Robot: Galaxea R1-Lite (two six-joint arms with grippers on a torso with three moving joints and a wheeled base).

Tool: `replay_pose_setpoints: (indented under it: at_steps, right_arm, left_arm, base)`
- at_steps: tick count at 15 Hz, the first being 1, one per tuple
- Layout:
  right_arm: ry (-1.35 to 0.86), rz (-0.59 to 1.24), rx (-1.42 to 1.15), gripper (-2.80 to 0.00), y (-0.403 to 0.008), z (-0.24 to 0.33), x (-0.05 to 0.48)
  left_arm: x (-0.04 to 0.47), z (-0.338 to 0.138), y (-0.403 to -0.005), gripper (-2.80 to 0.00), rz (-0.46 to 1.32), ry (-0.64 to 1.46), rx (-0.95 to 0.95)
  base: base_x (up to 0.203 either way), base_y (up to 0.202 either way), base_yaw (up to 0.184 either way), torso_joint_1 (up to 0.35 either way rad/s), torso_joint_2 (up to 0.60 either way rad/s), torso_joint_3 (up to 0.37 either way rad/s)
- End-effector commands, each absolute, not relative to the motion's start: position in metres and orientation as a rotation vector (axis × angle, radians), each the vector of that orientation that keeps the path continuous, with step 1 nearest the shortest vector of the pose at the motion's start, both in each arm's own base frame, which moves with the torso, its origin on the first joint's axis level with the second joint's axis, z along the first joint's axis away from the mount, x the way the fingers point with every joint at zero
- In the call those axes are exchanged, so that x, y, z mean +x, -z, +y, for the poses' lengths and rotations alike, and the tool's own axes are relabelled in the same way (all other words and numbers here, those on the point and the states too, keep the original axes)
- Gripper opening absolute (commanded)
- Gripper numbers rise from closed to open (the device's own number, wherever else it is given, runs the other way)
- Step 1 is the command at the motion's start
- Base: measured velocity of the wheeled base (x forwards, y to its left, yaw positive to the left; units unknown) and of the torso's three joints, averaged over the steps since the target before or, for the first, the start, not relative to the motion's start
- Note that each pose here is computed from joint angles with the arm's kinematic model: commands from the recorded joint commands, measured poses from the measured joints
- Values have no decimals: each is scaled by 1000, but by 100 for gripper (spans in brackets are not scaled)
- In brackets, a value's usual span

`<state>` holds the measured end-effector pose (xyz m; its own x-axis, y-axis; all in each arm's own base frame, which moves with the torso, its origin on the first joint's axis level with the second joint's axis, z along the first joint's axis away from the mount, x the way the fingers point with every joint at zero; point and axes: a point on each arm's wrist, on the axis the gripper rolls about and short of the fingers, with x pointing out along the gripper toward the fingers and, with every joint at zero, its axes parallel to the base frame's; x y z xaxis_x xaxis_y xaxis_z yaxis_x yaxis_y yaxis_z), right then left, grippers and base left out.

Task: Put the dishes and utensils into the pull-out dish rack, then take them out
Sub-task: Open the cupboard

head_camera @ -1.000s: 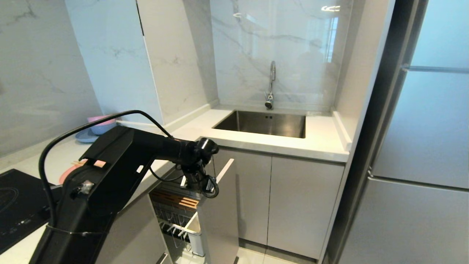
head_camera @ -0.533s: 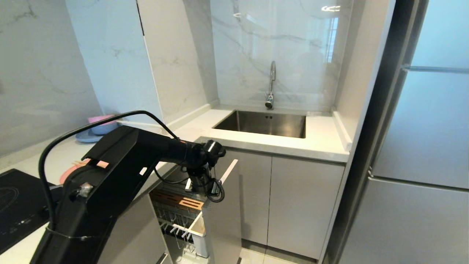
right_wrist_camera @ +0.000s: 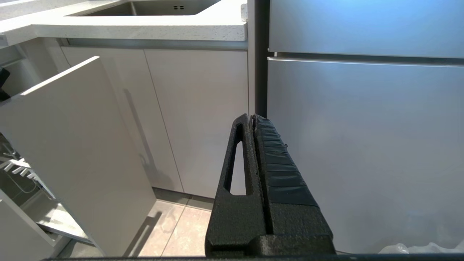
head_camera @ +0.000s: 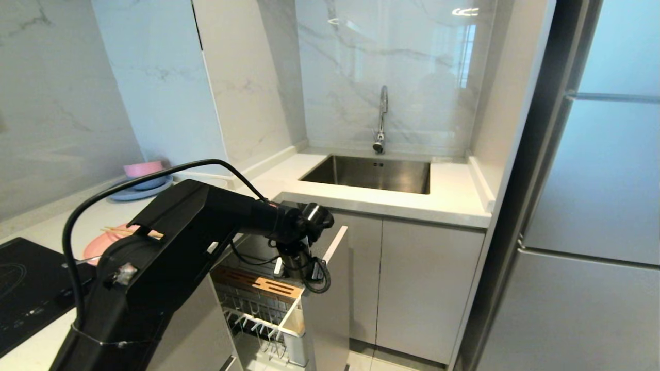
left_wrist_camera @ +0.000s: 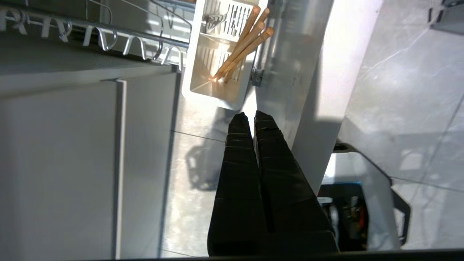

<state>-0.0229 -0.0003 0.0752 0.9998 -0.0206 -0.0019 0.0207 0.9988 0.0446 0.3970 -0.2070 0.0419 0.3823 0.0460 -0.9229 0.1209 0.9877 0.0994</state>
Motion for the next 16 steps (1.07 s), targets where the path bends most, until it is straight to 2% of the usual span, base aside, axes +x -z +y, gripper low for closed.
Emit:
replay_pose_setpoints:
  at_steps: [1, 16]
  right_arm:
    - [21, 4, 45, -280, -75, 0, -23]
    - [20, 4, 45, -280, -75, 0, -23]
  left_arm:
    - [393, -213, -43, -280, 1178, 52, 160]
    - [357, -279, -39, -280, 1138, 169, 179]
  base:
    - [0, 0, 0, 0, 0, 0]
    - [0, 0, 0, 0, 0, 0]
